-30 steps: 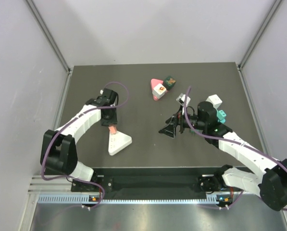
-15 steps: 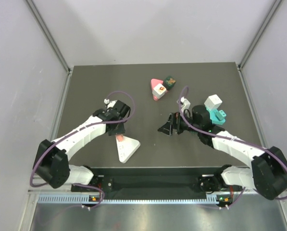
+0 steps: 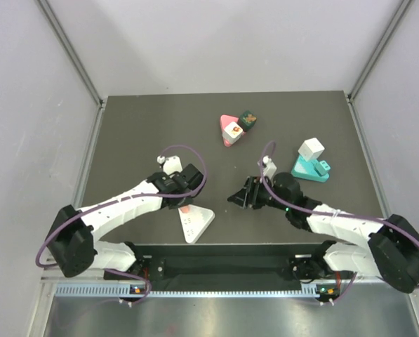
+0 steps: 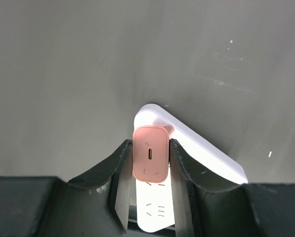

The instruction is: Insert the plug

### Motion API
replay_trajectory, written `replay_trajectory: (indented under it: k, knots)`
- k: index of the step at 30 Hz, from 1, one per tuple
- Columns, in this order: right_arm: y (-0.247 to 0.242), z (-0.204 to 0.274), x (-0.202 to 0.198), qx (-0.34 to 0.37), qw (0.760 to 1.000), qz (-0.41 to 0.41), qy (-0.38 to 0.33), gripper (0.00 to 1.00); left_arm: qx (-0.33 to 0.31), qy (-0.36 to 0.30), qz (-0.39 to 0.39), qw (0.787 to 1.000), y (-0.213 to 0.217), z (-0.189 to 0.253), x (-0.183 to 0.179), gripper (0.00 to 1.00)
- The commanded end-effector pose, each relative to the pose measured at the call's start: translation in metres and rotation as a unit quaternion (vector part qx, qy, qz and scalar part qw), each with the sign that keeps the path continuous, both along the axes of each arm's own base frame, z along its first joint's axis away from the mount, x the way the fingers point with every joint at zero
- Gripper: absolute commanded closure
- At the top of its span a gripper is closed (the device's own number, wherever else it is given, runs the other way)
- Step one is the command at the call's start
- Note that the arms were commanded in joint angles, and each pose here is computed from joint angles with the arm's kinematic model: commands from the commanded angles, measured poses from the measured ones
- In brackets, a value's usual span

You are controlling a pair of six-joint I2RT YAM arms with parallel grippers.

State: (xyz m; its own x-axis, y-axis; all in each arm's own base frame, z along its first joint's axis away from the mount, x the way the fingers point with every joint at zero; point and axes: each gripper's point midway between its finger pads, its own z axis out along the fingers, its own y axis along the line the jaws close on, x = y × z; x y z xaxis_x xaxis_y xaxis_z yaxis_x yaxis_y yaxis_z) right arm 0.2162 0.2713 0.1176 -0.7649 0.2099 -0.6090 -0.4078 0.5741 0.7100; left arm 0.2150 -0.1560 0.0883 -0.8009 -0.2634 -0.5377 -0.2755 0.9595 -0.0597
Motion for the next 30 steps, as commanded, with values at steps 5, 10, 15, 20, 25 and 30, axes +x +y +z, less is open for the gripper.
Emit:
replay_trajectory:
  k: [5, 10, 15, 20, 25, 30]
  knots:
    - [0.03, 0.004, -0.022, 0.077, 0.994, -0.073, 0.026, 0.59, 0.019, 0.021, 0.033, 0.999, -0.008, -0.011, -0.017, 1.0]
    - [0.057, 0.008, -0.045, 0.109, 0.993, -0.029, 0.03, 0.9, 0.014, 0.012, 0.028, 0.999, -0.021, -0.008, -0.018, 1.0]
    - [0.081, 0.018, -0.058, 0.128, 0.992, 0.003, 0.023, 0.99, 0.011, 0.011, 0.03, 0.999, -0.026, -0.008, -0.02, 1.0]
    - [0.082, -0.029, -0.052, 0.067, 0.996, -0.051, 0.035, 1.0, -0.002, 0.006, 0.048, 0.999, -0.03, -0.009, -0.023, 1.0]
    - [0.065, -0.09, -0.06, -0.005, 0.994, -0.097, 0.054, 1.0, -0.021, 0.02, 0.056, 0.998, -0.054, -0.024, -0.04, 1.0]
    - [0.048, -0.113, -0.066, -0.017, 0.99, -0.121, 0.064, 1.0, 0.037, 0.009, 0.088, 0.995, -0.056, -0.024, -0.056, 1.0]
